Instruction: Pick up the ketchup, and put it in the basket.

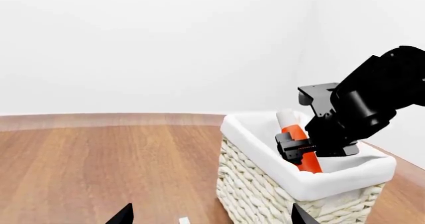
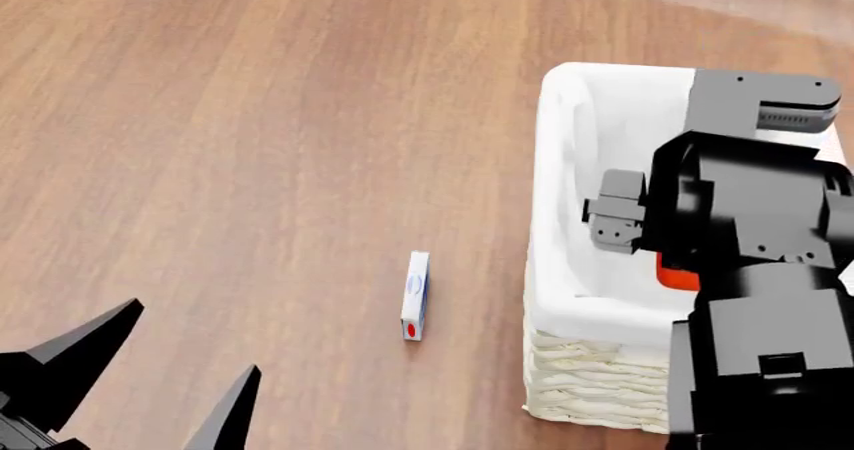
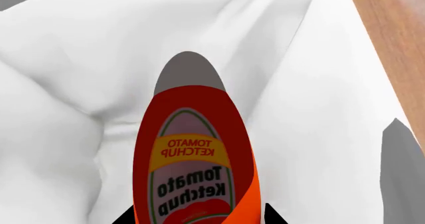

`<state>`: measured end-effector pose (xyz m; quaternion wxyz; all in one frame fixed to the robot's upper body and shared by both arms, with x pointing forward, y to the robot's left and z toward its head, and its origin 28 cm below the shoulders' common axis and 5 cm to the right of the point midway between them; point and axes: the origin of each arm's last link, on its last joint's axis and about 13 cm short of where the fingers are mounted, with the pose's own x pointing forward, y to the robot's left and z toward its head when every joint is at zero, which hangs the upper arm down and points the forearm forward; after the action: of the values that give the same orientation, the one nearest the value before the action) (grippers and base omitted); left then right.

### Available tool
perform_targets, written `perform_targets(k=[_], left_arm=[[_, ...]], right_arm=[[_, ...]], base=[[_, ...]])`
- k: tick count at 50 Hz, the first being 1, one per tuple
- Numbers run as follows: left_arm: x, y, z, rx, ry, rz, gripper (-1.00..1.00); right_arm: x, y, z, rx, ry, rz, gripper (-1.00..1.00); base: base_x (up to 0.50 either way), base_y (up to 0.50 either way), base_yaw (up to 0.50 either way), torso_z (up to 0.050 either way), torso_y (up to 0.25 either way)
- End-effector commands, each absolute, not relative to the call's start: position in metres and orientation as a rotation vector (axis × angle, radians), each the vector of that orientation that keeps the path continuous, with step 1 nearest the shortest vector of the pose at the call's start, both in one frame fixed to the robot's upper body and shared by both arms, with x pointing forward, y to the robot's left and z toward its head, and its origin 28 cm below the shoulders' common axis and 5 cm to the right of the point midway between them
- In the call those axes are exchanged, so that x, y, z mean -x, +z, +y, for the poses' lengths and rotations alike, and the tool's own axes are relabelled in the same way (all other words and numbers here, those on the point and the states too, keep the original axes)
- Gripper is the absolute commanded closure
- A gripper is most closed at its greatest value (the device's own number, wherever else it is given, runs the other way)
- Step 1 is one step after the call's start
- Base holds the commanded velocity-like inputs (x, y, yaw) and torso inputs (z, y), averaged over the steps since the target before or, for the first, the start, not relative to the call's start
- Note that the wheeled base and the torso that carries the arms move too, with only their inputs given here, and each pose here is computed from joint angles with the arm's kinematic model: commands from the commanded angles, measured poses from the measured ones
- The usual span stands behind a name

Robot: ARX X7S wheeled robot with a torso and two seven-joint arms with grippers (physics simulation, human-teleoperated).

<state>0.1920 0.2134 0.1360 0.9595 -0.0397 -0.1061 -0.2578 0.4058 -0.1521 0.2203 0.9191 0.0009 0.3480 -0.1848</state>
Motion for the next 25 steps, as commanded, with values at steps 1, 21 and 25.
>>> perform_targets(k=[1, 21, 25], left_arm=[[-0.1922, 0.1359, 0.2136, 0.081, -0.522, -0.215, -1.0], [-0.1915, 0.1363, 0.2144, 0.083, -0.519, -0.215, -1.0], [-0.1912, 0.1365, 0.2142, 0.083, -0.521, -0.216, -1.0]], right_arm=[[-0.4057, 0.2175, -0.1539, 0.02, -0.381, 0.713, 1.0], [-0.4066, 0.2187, -0.1516, 0.017, -0.36, 0.705, 1.0], [-0.4066, 0.2194, -0.1514, 0.016, -0.358, 0.706, -1.0]], base=[[0.0, 0.0, 0.0, 0.0, 0.0], [0.0, 0.0, 0.0, 0.0, 0.001], [0.0, 0.0, 0.0, 0.0, 0.0]])
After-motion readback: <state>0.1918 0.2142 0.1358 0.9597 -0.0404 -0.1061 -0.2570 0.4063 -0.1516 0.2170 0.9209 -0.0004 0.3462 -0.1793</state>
